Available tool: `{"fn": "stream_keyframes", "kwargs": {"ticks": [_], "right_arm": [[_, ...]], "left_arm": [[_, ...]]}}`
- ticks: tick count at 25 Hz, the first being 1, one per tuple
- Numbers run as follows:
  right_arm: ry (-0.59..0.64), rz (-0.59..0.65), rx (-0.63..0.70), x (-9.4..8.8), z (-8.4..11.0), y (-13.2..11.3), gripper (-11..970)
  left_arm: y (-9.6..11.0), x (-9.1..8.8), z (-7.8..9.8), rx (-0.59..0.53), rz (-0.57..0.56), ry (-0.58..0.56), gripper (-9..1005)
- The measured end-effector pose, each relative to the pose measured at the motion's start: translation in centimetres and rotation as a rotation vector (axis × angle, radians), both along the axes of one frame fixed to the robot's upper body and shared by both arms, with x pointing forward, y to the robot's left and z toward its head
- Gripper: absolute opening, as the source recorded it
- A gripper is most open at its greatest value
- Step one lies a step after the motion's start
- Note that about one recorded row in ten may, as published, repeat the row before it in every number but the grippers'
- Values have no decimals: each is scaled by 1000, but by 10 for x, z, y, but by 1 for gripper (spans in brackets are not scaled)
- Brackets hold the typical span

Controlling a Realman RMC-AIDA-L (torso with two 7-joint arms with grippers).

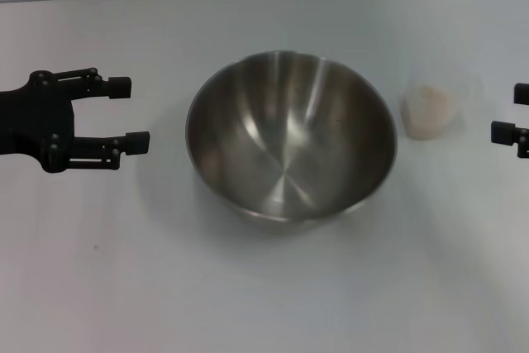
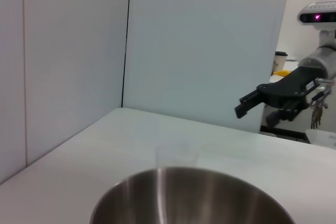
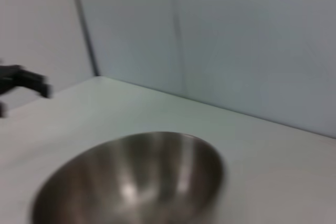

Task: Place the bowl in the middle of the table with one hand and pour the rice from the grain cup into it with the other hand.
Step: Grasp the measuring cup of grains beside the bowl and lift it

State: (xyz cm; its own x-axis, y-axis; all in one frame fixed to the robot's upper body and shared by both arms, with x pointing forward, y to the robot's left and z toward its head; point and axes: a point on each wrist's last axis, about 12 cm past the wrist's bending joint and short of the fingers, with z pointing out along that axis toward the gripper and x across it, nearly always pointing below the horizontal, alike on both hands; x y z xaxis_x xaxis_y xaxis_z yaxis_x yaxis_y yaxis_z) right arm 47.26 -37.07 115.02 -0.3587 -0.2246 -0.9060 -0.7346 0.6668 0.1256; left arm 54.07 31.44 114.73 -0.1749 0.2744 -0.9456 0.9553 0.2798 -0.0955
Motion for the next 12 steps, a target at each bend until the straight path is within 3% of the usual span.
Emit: {"fn": "stream_keyframes", "kwargs": {"ticks": [5, 12], "right_arm": [[-42, -92, -36, 2, -14, -11, 773], [-288, -167, 16, -9, -38, -22, 774]], "left_arm": [[0, 0, 0, 1, -2, 0, 842], [1, -2, -1, 1, 3, 5, 842]]}}
